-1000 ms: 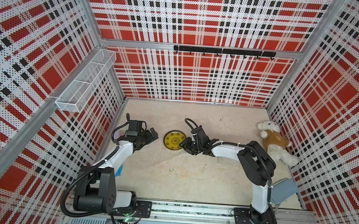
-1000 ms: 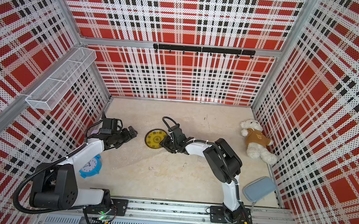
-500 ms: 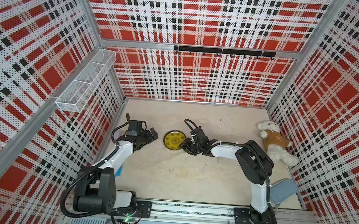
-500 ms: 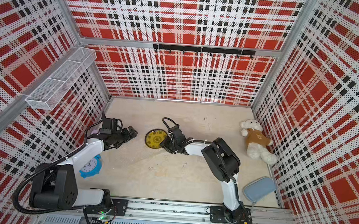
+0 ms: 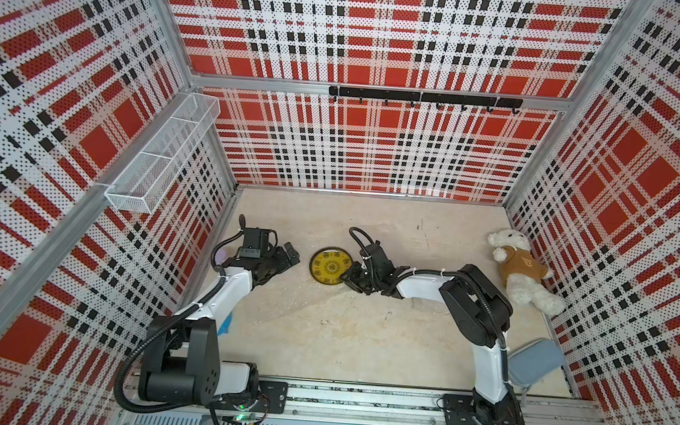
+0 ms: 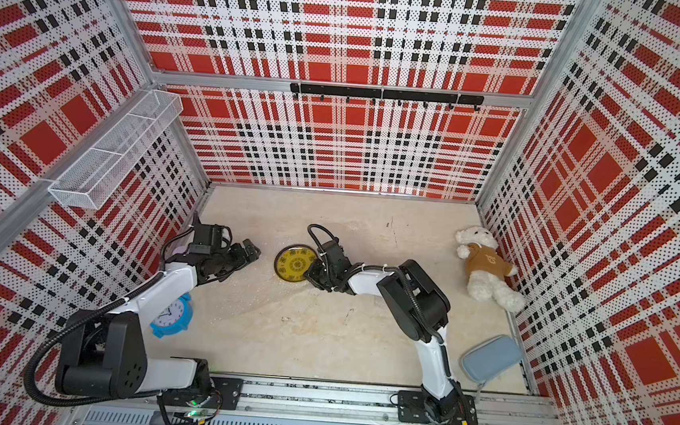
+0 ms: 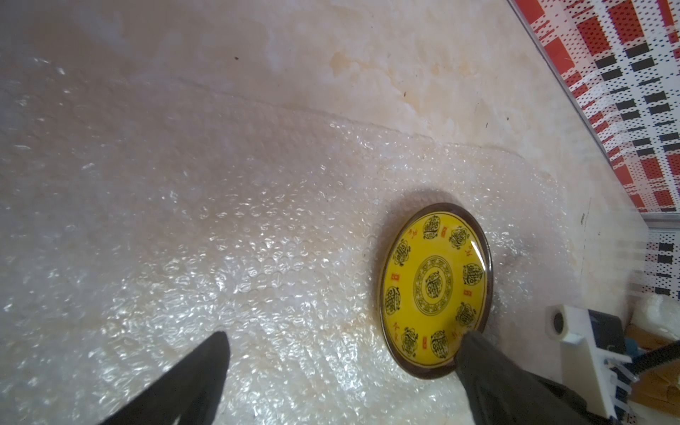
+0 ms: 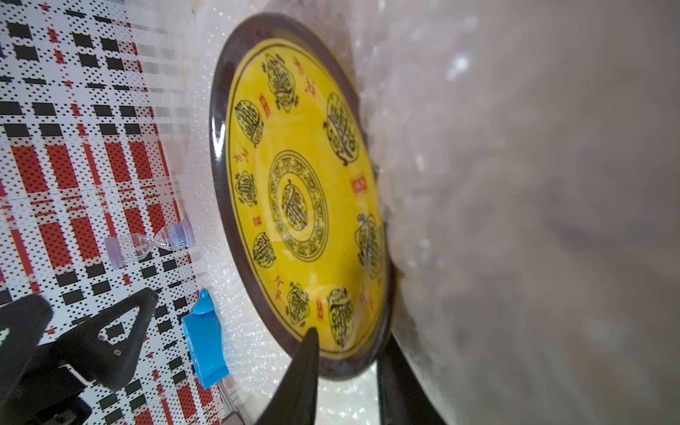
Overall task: Unpack dinner plates from bubble wrap
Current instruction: Pick up the plate from the bubble wrap, then adjust the bubble wrap at the center of the board, then place the plate at the center of the board.
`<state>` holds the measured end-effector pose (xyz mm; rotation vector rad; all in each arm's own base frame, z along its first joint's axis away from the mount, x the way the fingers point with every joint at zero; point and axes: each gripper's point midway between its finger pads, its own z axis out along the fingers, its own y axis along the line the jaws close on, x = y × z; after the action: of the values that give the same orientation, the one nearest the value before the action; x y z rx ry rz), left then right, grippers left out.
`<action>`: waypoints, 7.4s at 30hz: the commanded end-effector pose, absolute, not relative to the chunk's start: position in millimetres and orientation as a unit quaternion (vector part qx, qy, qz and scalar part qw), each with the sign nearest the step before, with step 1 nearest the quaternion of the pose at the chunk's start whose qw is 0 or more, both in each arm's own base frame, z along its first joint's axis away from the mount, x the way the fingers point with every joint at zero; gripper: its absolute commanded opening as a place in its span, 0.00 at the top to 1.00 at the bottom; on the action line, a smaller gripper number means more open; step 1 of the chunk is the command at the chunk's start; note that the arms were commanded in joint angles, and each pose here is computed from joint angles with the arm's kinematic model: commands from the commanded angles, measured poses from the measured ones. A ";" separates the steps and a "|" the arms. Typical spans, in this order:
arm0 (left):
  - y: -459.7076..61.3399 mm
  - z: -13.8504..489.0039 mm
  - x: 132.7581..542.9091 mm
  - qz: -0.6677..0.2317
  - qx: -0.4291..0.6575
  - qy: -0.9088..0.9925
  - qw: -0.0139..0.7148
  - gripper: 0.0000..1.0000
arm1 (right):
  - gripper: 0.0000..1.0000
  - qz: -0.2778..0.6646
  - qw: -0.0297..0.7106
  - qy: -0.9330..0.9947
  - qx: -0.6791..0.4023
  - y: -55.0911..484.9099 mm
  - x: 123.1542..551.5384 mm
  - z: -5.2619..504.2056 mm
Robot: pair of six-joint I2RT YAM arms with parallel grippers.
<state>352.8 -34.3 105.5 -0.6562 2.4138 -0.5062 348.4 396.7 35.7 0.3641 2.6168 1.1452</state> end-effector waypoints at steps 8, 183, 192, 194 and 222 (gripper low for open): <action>-30.1 107.3 353.1 -0.188 -0.253 0.901 0.298 0.01 | 0.78 0.419 0.151 0.884 0.142 407.9 363.1 43.0; -30.0 66.7 356.4 -0.186 -0.272 0.902 0.279 0.01 | 0.96 0.298 0.250 0.834 0.391 17.9 492.2 60.0; -29.0 68.5 355.0 -0.185 -0.272 0.902 0.280 0.01 | 0.78 0.281 0.246 0.844 0.386 15.1 487.0 55.2; -28.9 69.5 353.7 -0.185 -0.272 0.901 0.281 0.01 | 0.75 0.278 0.245 0.845 0.385 14.7 485.7 54.7; -47.6 110.6 378.7 -0.210 -0.216 0.903 0.306 0.01 | 0.16 0.338 0.239 0.894 0.169 177.0 383.8 134.9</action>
<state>375.3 -41.8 109.6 -0.6025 2.3750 -0.5559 399.1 160.2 135.7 0.4841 2.4247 0.8723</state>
